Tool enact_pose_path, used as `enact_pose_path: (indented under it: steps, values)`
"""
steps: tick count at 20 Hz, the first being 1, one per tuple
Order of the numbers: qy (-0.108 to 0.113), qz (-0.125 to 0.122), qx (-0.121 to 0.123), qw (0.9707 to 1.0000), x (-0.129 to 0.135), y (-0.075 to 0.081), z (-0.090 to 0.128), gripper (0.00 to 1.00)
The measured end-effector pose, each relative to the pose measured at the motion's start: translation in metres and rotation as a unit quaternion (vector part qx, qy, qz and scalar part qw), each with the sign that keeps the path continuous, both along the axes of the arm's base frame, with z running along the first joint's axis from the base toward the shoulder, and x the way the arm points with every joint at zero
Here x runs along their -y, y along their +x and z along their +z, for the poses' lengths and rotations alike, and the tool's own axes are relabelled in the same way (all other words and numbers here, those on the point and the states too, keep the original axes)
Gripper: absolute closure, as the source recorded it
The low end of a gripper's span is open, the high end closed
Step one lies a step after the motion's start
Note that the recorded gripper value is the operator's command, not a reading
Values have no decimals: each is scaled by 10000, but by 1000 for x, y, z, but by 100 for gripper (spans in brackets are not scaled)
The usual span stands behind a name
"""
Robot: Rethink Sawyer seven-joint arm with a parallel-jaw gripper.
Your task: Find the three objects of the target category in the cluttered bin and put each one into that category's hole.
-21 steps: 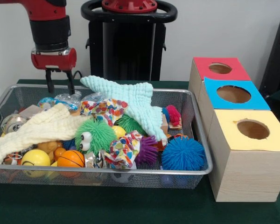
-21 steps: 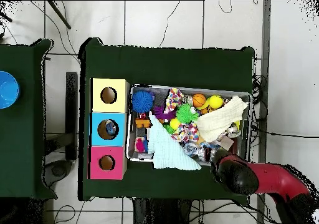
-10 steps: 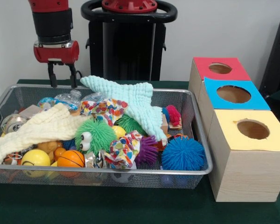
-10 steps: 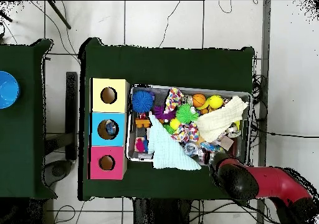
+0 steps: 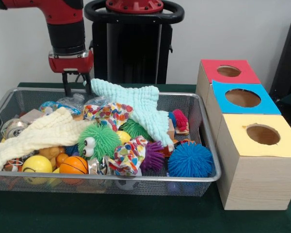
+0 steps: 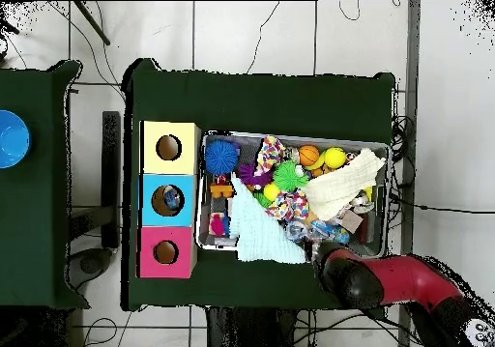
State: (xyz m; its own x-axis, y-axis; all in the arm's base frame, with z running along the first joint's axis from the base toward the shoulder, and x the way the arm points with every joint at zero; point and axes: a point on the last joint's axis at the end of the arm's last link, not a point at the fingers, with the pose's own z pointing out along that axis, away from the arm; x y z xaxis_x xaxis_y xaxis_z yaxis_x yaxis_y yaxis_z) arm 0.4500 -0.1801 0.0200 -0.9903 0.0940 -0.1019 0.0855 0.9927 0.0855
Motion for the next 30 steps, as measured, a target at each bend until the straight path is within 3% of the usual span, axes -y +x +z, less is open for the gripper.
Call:
enact_pose_path:
  steps: [6, 13, 19, 30]
  values:
    - [54, 192, 9, 9998, -10, -7, -13, 0]
    - [39, 162, 75, 9998, -3, -10, -13, 0]
    - [-21, -87, 145, 9999, 22, -15, -6, 0]
    - [-71, -587, 252, 9979, 59, -9, 17, 0]
